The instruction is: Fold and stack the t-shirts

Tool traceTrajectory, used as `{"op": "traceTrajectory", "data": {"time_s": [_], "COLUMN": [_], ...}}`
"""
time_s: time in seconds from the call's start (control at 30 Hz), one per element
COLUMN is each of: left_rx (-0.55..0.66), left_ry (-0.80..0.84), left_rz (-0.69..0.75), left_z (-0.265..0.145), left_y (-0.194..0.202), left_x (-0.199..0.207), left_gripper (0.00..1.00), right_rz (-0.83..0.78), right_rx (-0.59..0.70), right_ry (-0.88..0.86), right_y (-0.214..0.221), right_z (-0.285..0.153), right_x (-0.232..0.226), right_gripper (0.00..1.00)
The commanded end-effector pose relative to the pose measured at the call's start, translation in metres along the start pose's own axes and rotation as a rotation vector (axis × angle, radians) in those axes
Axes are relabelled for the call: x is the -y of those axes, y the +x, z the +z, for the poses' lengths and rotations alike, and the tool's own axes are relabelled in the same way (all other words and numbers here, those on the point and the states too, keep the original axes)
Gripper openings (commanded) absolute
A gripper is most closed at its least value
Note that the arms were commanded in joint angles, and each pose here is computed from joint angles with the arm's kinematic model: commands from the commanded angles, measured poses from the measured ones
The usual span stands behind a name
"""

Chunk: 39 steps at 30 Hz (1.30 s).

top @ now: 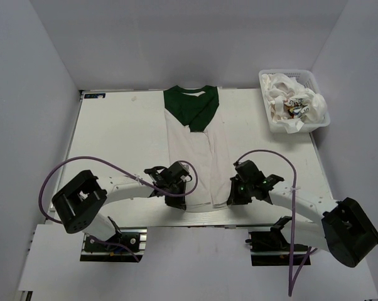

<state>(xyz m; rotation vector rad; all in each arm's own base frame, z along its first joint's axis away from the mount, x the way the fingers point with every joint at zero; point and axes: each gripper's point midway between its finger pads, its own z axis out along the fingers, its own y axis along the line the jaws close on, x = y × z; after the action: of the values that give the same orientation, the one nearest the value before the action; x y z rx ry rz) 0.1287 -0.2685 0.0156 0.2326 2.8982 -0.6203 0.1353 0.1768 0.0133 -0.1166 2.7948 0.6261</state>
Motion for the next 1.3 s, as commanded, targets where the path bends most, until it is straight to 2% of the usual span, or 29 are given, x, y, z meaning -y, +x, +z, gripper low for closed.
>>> {"op": "traceTrajectory", "data": {"time_s": [0.0, 0.17, 0.27, 0.3, 0.43, 0.53, 0.73, 0.8, 0.83, 0.93, 1.07, 1.2, 1.27], "left_rx": [0.045, 0.133, 0.205, 0.209, 0.238, 0.302, 0.391, 0.388, 0.387, 0.393, 0.360, 0.372, 0.342], "left_ry": [-0.016, -0.024, -0.092, -0.163, -0.231, -0.240, -0.244, -0.249, -0.247, -0.242, -0.246, -0.226, -0.209], "left_rz": [0.035, 0.050, 0.028, -0.009, -0.084, -0.139, -0.159, -0.165, -0.159, -0.186, -0.219, -0.216, -0.211], "left_z": [-0.007, -0.022, -0.034, -0.035, -0.041, -0.055, -0.069, -0.068, -0.065, -0.066, -0.058, -0.055, -0.044], "left_y": [-0.017, -0.048, -0.076, -0.083, -0.111, -0.149, -0.213, -0.225, -0.234, -0.254, -0.267, -0.287, -0.289], "left_x": [0.005, 0.023, 0.021, 0.006, -0.006, -0.007, -0.015, -0.018, -0.018, -0.026, -0.045, -0.047, -0.049], "left_gripper": [0.00, 0.00, 0.00, 0.00, 0.00, 0.00, 0.00, 0.00, 0.00, 0.00, 0.00, 0.00, 0.00], "right_rz": [-0.068, -0.137, -0.162, -0.161, -0.141, -0.148, -0.170, -0.176, -0.171, -0.182, -0.187, -0.175, -0.172], "right_rx": [0.071, 0.175, 0.254, 0.279, 0.364, 0.415, 0.502, 0.497, 0.540, 0.509, 0.508, 0.512, 0.506], "right_ry": [0.090, 0.085, 0.101, 0.100, 0.136, 0.149, 0.214, 0.246, 0.222, 0.225, 0.240, 0.269, 0.279], "right_y": [-0.026, -0.070, -0.099, -0.110, -0.143, -0.171, -0.233, -0.245, -0.262, -0.278, -0.303, -0.322, -0.331], "right_z": [0.001, -0.008, -0.018, -0.021, -0.028, -0.032, -0.039, -0.032, -0.042, -0.021, -0.015, -0.002, 0.006], "right_x": [0.007, -0.015, -0.025, -0.030, -0.038, -0.050, -0.069, -0.064, -0.076, -0.078, -0.077, -0.069, -0.065], "right_gripper": [0.00, 0.00, 0.00, 0.00, 0.00, 0.00, 0.00, 0.00, 0.00, 0.00, 0.00, 0.00, 0.00]}}
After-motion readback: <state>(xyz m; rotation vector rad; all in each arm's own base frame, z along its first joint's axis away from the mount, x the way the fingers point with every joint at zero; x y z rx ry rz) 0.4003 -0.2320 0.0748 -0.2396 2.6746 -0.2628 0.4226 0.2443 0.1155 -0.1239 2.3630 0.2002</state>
